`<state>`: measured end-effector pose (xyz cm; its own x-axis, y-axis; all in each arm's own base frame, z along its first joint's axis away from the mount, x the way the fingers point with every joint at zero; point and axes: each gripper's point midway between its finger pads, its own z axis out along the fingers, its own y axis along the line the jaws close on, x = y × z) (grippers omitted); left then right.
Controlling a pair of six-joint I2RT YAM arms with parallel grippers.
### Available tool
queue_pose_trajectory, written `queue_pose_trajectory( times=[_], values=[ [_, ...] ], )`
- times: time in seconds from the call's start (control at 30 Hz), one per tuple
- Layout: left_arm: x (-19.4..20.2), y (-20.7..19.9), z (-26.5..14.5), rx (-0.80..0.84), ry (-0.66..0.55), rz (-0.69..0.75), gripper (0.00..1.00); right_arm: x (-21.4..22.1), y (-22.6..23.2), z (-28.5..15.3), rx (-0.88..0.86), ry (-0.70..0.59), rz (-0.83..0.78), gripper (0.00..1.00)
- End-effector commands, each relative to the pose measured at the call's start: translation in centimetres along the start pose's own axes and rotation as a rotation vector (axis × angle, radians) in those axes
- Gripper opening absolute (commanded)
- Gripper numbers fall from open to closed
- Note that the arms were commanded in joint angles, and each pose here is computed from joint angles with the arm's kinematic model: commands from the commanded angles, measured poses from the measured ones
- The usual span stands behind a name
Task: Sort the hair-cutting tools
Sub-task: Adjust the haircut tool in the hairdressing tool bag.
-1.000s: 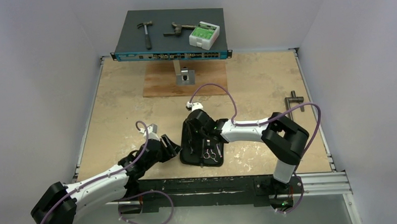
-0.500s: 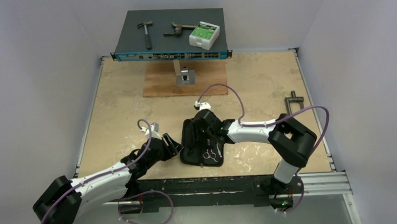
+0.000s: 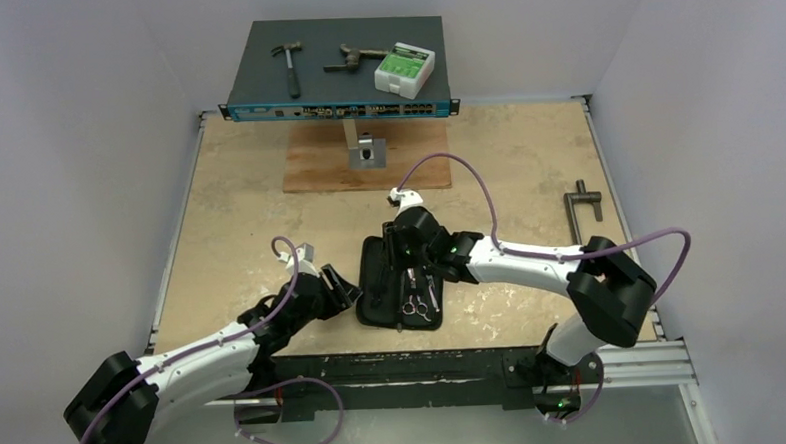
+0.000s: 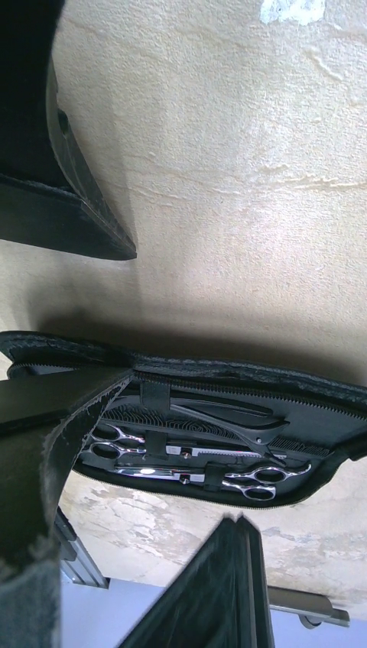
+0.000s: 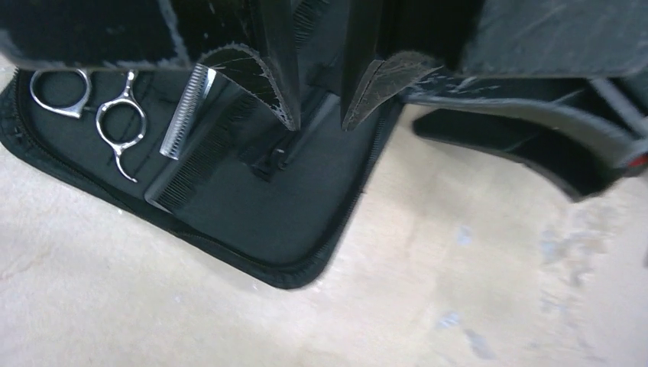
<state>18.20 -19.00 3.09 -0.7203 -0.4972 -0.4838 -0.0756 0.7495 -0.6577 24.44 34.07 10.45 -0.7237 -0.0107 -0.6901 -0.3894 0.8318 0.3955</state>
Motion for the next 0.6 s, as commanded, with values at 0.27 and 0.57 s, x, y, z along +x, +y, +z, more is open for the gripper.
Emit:
queue_pose_trajectory(
  times=[0.27, 0.57],
  values=[
    [0.5, 0.9, -0.3, -0.055, 0.034, 0.033, 0.54, 1.9, -2.6, 2.7, 0.090, 0.089, 0.010, 0.24],
    [0.6, 1.1, -0.3, -0.056, 0.033, 0.027, 0.54, 1.3, -1.9, 1.8, 0.059, 0.075, 0.018, 0.26]
  ],
)
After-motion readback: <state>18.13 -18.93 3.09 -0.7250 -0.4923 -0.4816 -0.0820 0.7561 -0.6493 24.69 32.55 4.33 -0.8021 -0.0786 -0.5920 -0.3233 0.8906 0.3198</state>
